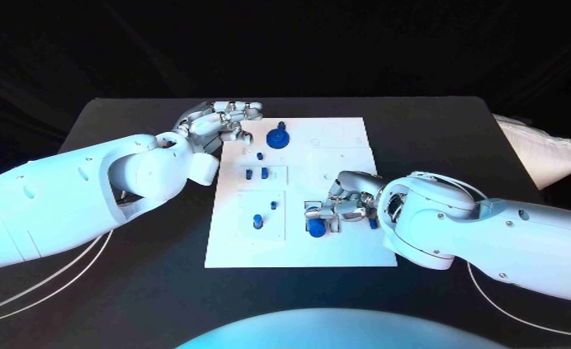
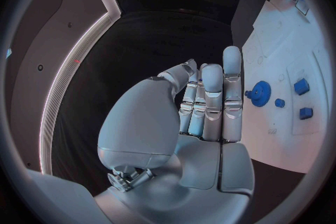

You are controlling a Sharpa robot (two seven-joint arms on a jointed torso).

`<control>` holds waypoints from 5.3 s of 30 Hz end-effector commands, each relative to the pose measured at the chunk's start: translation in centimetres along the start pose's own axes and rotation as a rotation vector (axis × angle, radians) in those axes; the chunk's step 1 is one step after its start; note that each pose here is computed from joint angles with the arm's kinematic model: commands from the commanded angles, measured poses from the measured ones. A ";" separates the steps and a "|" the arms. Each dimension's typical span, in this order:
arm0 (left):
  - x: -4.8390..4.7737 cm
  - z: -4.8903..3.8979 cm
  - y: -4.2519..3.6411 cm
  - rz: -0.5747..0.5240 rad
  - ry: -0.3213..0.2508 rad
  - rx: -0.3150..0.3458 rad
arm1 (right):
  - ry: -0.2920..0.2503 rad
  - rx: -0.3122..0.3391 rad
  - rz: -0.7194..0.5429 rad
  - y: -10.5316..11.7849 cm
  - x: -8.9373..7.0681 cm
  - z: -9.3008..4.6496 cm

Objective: Assemble the parts on the task board

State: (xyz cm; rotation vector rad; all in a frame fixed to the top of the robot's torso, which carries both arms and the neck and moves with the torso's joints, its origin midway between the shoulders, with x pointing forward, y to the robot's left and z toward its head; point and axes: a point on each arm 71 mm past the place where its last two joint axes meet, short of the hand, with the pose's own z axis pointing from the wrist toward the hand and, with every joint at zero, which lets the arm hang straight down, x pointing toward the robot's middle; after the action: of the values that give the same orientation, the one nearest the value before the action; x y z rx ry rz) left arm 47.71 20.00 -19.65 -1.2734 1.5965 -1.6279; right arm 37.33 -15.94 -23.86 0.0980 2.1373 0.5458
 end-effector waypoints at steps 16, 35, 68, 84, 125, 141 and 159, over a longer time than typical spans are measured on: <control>0.24 0.05 0.00 -0.002 0.023 -0.002 | -0.028 -0.024 -0.036 0.2 -0.1 -0.3; 0.03 0.09 0.00 0.000 0.017 -0.002 | -0.053 -0.016 -0.074 0.1 0.0 0.1; -0.48 0.01 -0.04 0.011 0.003 0.005 | -0.198 0.122 -0.142 -8.4 -4.7 -4.7; -0.75 -0.12 -0.01 0.013 0.000 0.007 | -0.105 0.154 -0.182 -8.1 -2.1 -3.6; -0.65 -0.11 0.09 0.011 0.003 0.007 | -0.085 0.084 -0.361 -5.7 -0.3 -2.3; -0.61 -0.09 0.21 0.010 0.005 0.004 | -0.131 0.129 0.169 -5.5 -0.7 -3.1; -0.46 -0.12 0.26 0.008 0.012 0.000 | -0.057 0.126 0.196 -4.2 0.0 -2.2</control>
State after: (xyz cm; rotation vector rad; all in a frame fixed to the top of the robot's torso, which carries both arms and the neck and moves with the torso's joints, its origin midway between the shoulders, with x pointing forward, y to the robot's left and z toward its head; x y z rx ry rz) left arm 47.82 20.68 -20.14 -1.2737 1.6038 -1.6049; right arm 36.18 -20.56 -24.28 0.4026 2.0917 0.5258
